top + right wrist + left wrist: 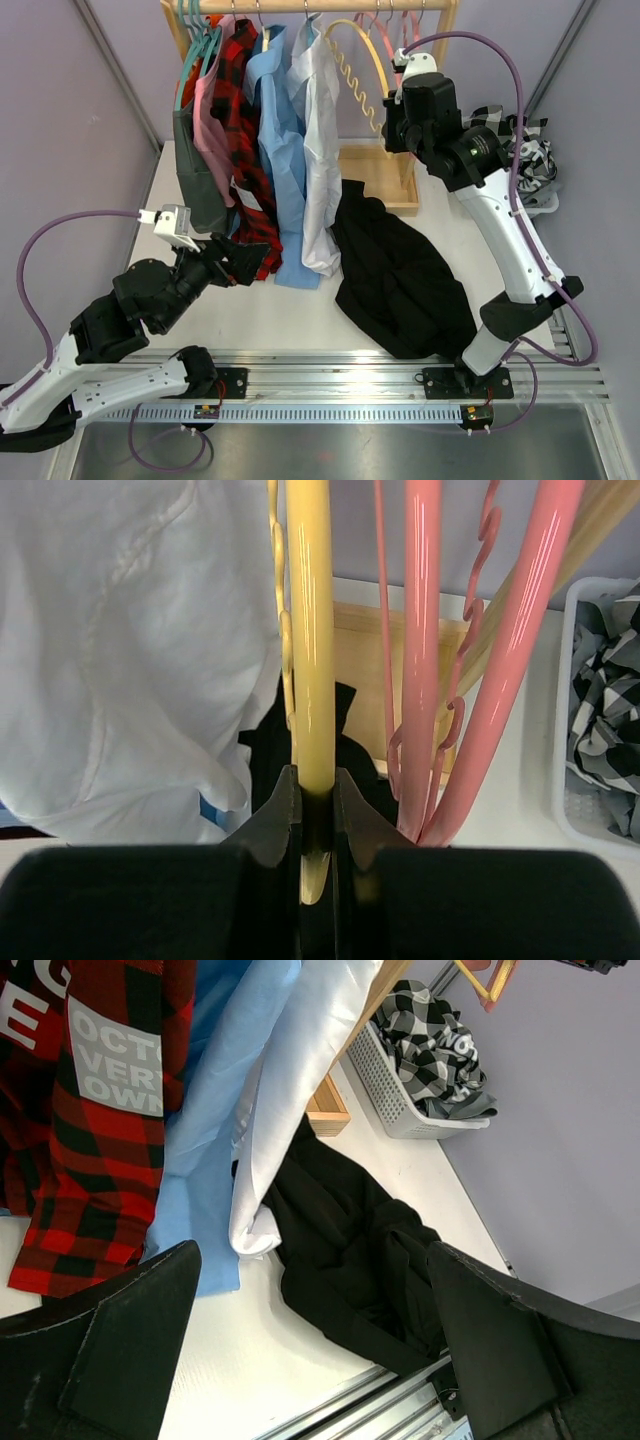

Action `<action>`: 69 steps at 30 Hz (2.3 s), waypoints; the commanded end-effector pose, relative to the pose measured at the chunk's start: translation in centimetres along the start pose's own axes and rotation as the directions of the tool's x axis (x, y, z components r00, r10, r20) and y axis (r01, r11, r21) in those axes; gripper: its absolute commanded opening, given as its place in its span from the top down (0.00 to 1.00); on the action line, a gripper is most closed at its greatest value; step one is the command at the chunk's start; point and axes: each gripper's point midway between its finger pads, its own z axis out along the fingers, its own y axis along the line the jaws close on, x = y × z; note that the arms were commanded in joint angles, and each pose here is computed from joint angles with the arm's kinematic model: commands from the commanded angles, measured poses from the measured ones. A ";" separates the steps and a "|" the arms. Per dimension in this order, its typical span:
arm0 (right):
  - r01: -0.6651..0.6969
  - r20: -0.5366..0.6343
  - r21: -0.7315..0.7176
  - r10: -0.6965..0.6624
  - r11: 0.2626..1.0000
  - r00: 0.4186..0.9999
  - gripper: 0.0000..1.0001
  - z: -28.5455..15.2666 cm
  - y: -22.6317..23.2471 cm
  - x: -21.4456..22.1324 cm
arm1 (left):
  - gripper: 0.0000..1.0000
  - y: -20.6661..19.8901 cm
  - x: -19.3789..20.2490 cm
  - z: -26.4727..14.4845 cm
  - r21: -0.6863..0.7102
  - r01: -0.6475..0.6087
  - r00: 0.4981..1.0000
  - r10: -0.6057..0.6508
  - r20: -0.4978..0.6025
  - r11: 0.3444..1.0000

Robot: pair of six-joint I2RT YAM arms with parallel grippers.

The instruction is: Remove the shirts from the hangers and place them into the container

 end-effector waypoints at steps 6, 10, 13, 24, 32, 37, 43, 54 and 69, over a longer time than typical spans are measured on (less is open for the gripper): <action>-0.021 0.078 -0.108 0.029 0.994 0.997 0.23 -5.9 -0.1 -1.5 | 0.01 -0.4 -0.3 0.6 -0.005 0.015 1.000 -0.015 0.018 1.000; -0.038 0.110 -0.179 0.058 0.983 0.992 0.01 -10.5 0.2 -0.9 | 0.01 -0.2 -0.2 0.7 -0.012 0.010 1.000 -0.009 0.015 1.000; -0.070 0.075 -0.187 0.086 0.980 0.993 0.01 -12.5 -0.1 2.9 | 0.01 0.0 0.2 0.7 -0.020 0.005 1.000 -0.005 0.006 1.000; -0.266 -0.375 0.167 0.311 0.949 0.873 0.00 -8.2 -3.4 30.2 | 0.01 0.2 1.3 1.1 -0.036 -0.006 0.999 0.005 -0.032 0.999; -0.392 -0.458 0.171 0.425 0.904 0.780 0.01 -5.0 -0.6 37.8 | 0.01 0.2 1.7 1.1 -0.037 0.007 0.999 -0.009 -0.045 0.999; -0.494 -0.537 0.009 0.421 0.869 0.731 0.01 -2.4 4.7 38.6 | 0.01 0.5 2.1 1.1 -0.047 0.006 0.998 -0.008 -0.055 0.999; -0.371 -0.506 0.075 0.356 0.926 0.786 0.00 2.1 4.6 38.8 | 0.01 0.8 2.2 0.9 -0.051 0.009 0.998 -0.012 -0.053 0.999; -0.074 -0.556 0.309 0.243 0.948 0.795 0.01 7.0 0.8 44.8 | 0.01 1.8 2.2 0.0 -0.069 0.015 0.999 -0.018 -0.051 0.997; -0.105 -0.492 0.375 0.293 0.921 0.820 0.01 13.3 -3.3 41.5 | 0.01 1.6 2.5 0.1 -0.061 0.020 0.998 -0.024 -0.062 0.998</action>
